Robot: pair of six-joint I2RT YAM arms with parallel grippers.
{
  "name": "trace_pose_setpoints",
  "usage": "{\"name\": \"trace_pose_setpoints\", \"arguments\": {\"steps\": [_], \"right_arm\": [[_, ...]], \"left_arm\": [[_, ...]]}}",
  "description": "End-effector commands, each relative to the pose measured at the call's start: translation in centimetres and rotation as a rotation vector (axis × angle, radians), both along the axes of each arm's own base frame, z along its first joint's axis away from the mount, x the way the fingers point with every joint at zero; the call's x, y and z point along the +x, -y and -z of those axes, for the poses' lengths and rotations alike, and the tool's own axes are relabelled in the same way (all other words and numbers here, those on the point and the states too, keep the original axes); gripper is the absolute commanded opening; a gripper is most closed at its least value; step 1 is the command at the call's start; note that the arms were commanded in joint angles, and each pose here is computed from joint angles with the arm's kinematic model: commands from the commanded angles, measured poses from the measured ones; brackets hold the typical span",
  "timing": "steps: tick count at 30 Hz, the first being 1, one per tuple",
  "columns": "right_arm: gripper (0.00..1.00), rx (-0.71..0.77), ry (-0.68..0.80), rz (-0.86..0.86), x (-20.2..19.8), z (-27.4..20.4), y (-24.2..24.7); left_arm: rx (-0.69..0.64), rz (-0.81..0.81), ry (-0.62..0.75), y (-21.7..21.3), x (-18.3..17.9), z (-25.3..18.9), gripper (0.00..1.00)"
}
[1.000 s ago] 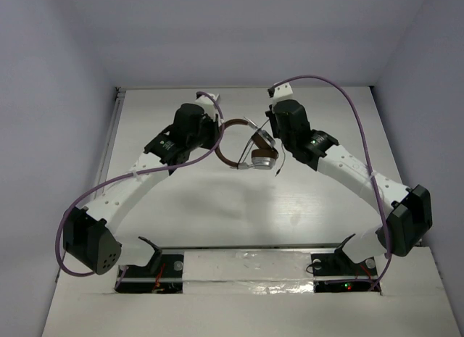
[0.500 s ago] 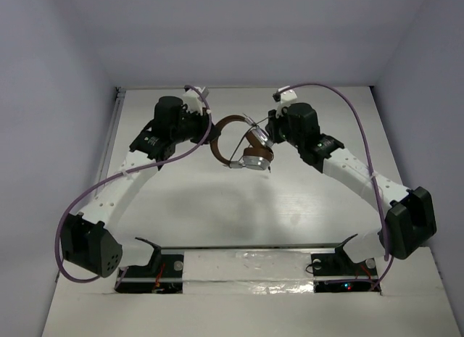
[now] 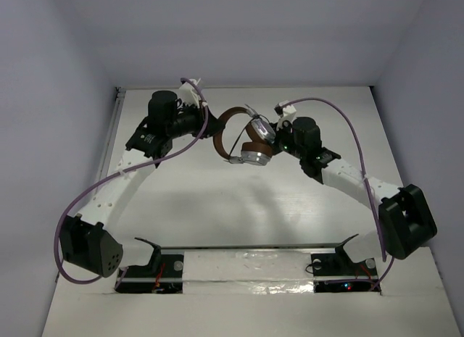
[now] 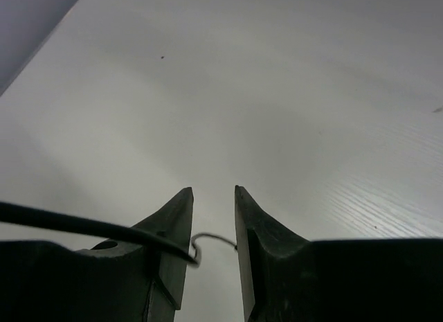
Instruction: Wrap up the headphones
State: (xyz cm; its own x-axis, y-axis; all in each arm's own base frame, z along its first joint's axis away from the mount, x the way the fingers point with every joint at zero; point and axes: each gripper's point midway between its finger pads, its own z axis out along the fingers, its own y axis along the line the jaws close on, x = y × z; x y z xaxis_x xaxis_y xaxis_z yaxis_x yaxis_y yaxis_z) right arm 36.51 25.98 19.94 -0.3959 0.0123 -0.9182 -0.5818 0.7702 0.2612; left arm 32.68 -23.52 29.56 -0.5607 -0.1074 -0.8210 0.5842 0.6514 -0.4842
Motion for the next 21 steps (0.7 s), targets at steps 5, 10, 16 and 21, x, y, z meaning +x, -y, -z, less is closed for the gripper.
{"name": "trace_pose_setpoints", "arguments": {"steps": [5, 10, 16, 21], "right_arm": [[0.33, 0.177, 0.109, -0.071, 0.0, -3.6, -1.8], [0.33, 0.208, 0.078, -0.087, -0.4, -2.3, -2.2], [0.37, 0.248, 0.072, -0.092, -0.3, -1.4, -2.6], [0.34, 0.269, 0.084, -0.086, 0.1, -1.7, -2.8]], "left_arm": [[-0.131, 0.000, 0.151, -0.1, -0.1, -7.7, 0.00], [-0.158, -0.030, 0.150, -0.8, 0.3, -8.5, 0.00], [-0.185, -0.022, 0.153, -0.6, 0.0, -9.2, 0.00], [-0.190, -0.027, 0.155, -0.7, 0.0, -9.5, 0.00]]}}
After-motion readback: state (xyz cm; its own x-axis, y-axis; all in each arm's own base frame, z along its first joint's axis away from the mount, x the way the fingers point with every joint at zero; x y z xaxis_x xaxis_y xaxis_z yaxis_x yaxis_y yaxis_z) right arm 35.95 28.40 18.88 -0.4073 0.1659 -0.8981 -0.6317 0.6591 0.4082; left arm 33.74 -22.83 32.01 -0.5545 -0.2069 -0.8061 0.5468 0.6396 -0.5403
